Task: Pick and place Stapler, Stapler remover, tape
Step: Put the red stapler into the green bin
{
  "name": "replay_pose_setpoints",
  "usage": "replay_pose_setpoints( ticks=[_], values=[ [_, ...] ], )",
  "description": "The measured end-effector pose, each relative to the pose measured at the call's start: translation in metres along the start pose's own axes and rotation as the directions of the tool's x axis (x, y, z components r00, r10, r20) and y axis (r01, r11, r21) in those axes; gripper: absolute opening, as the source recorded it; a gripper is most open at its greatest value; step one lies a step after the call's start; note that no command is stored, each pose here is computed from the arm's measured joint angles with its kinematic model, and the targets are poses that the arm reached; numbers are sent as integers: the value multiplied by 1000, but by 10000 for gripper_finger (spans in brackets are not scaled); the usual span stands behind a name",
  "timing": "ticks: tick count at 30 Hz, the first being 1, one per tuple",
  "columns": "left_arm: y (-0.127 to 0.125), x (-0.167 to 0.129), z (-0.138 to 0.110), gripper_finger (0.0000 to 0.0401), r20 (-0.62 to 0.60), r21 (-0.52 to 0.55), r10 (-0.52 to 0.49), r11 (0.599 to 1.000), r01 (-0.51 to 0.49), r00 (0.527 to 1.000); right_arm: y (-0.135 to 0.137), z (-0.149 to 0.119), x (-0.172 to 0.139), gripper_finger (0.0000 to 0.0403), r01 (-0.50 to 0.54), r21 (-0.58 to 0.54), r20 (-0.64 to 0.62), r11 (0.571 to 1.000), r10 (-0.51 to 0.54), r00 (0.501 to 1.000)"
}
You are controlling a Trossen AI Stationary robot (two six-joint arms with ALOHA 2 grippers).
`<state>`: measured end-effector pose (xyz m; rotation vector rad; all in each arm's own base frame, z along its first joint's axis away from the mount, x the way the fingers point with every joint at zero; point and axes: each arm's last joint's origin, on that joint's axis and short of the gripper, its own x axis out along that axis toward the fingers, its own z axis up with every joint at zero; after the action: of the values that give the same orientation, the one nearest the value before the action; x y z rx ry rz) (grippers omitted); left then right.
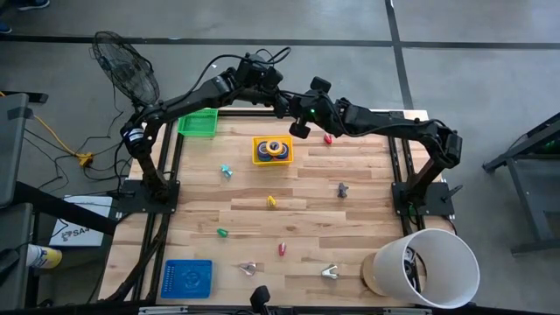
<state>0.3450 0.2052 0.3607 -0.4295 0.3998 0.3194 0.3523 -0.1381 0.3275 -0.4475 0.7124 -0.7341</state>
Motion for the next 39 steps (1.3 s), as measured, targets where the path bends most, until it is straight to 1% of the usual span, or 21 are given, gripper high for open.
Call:
replay_pose_setpoints(
  ticks=[2,8,10,13,19,22,25,28,30,33,35,37,39],
  values=[
    [0,0,0,58,0,0,0,1000,0,1000,0,0,0,63,0,0,0,1000,0,1000],
    [-3,1,0,58,-4,7,-26,1000,26,1000,1,1,-1,179,-17,0,12,1000,17,1000],
    [-2,0,0,58,-3,7,-22,1000,22,1000,0,1,-1,205,-13,3,9,1000,13,1000],
    [-1,0,0,58,-2,6,-11,1000,11,1000,0,1,0,227,-6,15,4,1000,5,1000],
    [0,0,-2,58,-13,10,15,1000,-15,1000,1,-3,-1,234,2,11,-42,1000,-2,999],
    [3,0,-4,58,-34,24,63,998,-62,997,2,-8,-1,235,6,11,-86,1000,-5,996],
    [10,-2,-6,58,-60,27,107,994,-105,993,2,-11,-3,235,0,21,-120,1000,3,993],
    [21,-6,-9,58,-102,6,141,990,-141,985,0,-14,-8,235,1,53,-146,999,7,989],
    [28,-8,-11,58,-130,0,185,983,-186,974,-2,-15,-12,236,1,77,-160,997,11,987],
    [41,-14,-15,58,-182,3,255,966,-258,950,-7,-19,-18,236,4,113,-189,994,18,982],
    [50,-18,-19,58,-232,1,304,950,-313,924,-11,-22,-23,236,10,141,-211,990,20,977],
    [59,-24,-24,58,-295,7,353,930,-367,888,-15,-25,-27,236,20,175,-232,984,22,972],
    [67,-30,-30,58,-358,21,408,903,-430,840,-18,-29,-29,236,26,199,-262,980,28,965]
  ],
)
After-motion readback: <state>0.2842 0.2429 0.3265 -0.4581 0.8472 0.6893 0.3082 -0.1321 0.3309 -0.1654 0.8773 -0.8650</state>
